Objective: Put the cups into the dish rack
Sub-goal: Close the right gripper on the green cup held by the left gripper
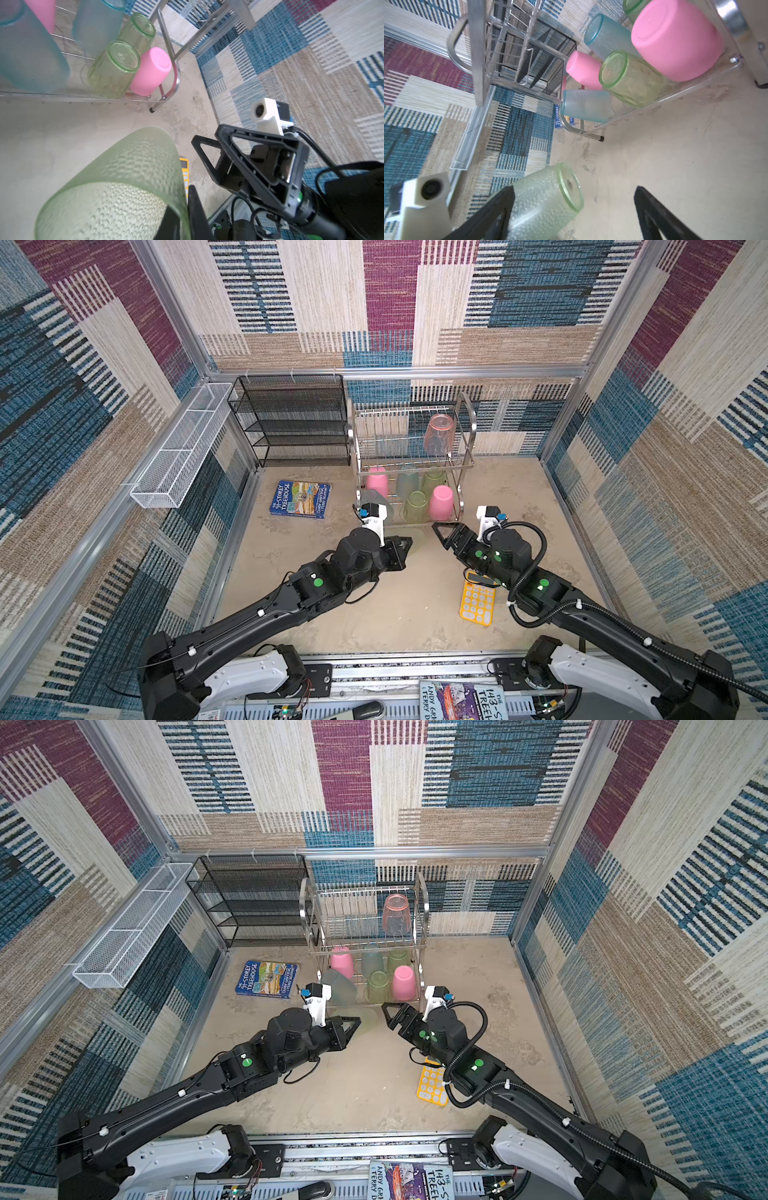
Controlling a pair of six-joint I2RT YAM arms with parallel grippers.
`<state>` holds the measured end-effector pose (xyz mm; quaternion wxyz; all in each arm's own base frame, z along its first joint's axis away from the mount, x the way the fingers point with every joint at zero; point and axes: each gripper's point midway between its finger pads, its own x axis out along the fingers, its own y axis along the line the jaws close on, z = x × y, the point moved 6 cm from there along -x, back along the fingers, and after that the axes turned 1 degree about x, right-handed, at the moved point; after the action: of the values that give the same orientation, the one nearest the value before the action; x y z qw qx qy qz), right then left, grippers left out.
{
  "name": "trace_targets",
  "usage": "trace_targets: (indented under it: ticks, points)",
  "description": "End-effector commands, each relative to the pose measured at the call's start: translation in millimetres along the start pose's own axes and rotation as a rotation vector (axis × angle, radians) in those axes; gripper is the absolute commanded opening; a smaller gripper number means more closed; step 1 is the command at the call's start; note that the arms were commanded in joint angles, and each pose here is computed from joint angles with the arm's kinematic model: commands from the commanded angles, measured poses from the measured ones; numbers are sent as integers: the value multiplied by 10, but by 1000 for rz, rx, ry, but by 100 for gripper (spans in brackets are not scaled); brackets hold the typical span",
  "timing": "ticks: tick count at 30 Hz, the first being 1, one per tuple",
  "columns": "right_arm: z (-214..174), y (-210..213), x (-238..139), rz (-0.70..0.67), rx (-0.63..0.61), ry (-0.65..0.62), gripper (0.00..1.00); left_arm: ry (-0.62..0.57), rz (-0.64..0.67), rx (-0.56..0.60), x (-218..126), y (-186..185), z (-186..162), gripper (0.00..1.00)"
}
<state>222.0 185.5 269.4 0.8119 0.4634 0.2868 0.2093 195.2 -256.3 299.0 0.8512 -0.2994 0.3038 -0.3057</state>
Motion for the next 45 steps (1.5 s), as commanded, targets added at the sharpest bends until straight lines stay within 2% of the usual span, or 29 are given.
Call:
trace_targets:
  ticks: [1, 12, 19, 29, 45]
  points:
    - [82, 174, -48, 106, 80, 22, 93, -69, -173, -9, -8, -238, 113, 0]
    - [248, -37, -77, 179, 292, 43, 93, -168, -329, 0, 43, -351, 210, 0]
    - [336, -50, -124, 216, 362, 8, 93, -175, -405, -42, 199, -363, 243, 0]
    - [439, -40, -71, 226, 415, -27, 94, -168, -515, -92, 450, -433, 203, 0]
    - [568, -7, 63, 218, 424, -82, 91, -156, -563, -102, 658, -512, 200, 0]
